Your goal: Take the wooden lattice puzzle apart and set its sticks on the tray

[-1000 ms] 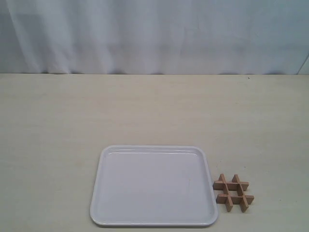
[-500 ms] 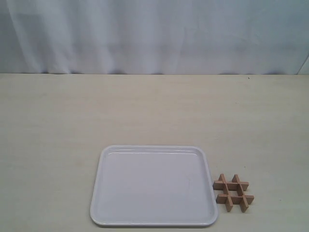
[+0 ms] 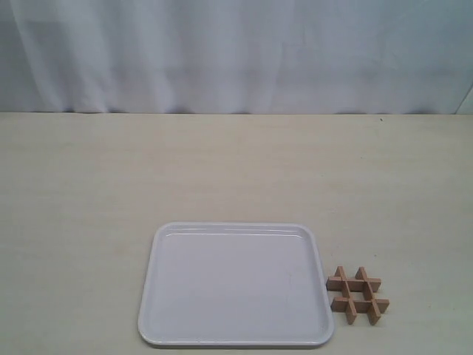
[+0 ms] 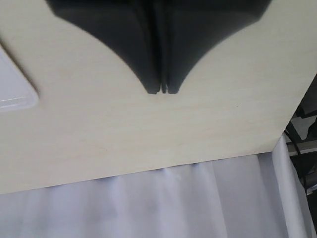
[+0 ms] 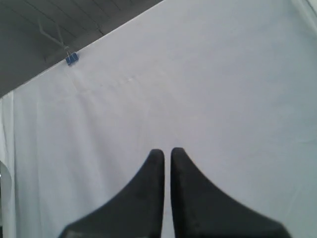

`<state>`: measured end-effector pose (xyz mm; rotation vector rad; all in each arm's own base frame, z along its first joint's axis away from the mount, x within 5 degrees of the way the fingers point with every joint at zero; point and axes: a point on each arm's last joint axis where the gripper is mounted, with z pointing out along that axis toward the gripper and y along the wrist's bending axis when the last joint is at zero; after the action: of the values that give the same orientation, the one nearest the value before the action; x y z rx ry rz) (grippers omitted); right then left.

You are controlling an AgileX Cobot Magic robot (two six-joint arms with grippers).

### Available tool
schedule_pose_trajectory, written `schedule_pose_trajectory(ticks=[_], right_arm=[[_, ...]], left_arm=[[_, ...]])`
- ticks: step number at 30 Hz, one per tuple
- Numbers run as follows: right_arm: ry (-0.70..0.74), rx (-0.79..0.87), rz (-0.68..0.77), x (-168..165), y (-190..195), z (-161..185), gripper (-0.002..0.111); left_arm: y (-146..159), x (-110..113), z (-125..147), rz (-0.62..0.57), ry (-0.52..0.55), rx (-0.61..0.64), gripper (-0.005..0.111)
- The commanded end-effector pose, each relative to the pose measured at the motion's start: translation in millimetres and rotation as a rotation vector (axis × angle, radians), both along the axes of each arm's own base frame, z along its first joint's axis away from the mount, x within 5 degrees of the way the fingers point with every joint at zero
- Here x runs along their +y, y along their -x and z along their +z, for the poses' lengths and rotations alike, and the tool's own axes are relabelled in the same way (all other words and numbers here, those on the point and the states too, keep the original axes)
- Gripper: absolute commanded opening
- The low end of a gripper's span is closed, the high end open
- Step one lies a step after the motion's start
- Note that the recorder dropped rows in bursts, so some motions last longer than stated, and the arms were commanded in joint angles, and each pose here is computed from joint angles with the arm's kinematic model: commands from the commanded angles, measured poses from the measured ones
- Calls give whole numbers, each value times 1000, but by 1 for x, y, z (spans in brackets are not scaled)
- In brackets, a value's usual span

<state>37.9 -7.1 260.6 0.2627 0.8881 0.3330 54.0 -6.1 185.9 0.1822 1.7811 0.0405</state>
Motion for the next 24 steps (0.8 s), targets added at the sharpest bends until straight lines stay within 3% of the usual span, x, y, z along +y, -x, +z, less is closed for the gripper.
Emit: schedule_pose_trajectory(ticks=[1, 4, 8, 13, 17, 24], right_arm=[[-96, 27, 29, -3, 0, 12, 5], [-11, 159, -5, -1, -9, 32, 5], [245, 400, -88, 2, -37, 55, 5], [469, 736, -54, 6, -83, 57, 5], [537, 1025, 39, 8, -120, 41, 5], [517, 1713, 127, -2, -161, -35, 5]], left_arm=[[0, 0, 0, 4, 7, -8, 0], [0, 0, 0, 4, 7, -8, 0], [0, 0, 0, 4, 7, -8, 0], [0, 0, 0, 4, 7, -8, 0], [0, 0, 0, 4, 7, -8, 0], [0, 0, 0, 4, 7, -8, 0]])
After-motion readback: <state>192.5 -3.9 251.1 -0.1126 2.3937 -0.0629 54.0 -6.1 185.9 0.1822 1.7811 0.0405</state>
